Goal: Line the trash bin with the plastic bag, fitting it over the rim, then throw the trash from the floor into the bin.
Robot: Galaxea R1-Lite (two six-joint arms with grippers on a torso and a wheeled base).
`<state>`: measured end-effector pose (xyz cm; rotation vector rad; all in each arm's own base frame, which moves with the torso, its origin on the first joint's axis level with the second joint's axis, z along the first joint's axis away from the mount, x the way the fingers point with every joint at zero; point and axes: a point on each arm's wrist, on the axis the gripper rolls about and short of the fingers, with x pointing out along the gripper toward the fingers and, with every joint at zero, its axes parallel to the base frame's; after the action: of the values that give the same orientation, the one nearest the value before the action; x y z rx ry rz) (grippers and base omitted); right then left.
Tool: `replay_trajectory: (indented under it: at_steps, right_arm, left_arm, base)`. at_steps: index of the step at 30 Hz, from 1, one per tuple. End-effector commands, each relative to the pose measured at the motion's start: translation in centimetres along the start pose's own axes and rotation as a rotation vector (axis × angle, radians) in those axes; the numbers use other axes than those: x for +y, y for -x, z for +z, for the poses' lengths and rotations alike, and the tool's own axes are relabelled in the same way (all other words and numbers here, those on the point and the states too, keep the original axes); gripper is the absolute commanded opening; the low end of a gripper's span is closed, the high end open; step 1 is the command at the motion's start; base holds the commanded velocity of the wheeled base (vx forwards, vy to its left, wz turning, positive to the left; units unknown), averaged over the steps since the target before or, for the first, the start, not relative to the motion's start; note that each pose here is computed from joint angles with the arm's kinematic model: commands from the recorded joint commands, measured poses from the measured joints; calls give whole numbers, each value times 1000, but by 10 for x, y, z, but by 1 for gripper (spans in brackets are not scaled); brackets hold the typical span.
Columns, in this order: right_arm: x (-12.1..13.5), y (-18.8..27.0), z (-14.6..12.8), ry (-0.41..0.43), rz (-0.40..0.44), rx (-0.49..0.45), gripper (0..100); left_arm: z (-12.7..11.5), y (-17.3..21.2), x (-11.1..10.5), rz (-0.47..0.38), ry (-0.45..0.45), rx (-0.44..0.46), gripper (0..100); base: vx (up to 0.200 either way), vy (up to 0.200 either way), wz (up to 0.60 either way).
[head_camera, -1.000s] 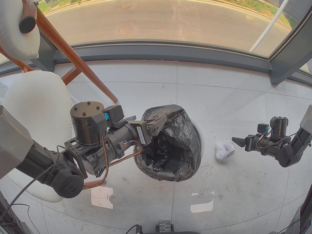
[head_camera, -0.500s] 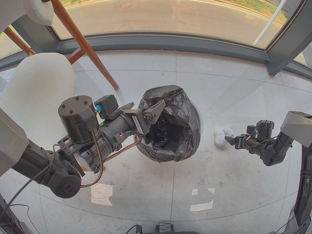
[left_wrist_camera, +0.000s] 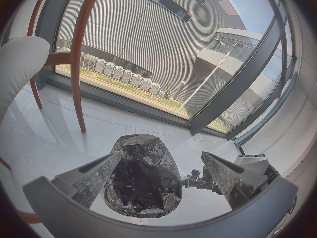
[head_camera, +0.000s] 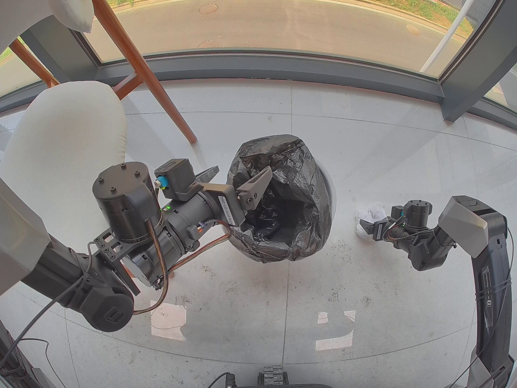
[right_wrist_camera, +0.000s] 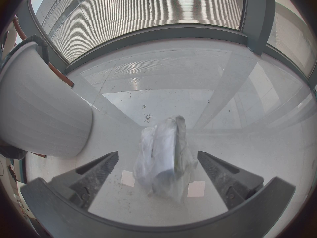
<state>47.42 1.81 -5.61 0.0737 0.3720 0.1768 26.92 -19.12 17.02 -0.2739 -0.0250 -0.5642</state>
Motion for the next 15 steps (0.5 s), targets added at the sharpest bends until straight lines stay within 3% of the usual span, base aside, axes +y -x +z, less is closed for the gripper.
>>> replay_trajectory:
  at_steps: [1,6,11,12,15]
  right_arm:
    - [-5,-17,-25,-10,-6,35,0]
    - [-6,-6,-20,-11,-13,37,0]
    - [-9,90,92,-11,-41,-131,0]
    - [-4,127,123,-7,-24,-186,0]
    - [21,201,163,-38,113,-224,0]
  left_arm:
    - [3,1,1,4,-3,-12,100]
    - [10,6,0,-3,-7,-26,100]
    - [24,21,-4,-19,-4,-60,100]
    - [29,25,-5,-24,-3,-74,100]
    - [37,35,-8,-37,2,-93,100]
  base:
    - [0,0,0]
    - [0,0,0]
    - [0,0,0]
    - [0,0,0]
    - [0,0,0]
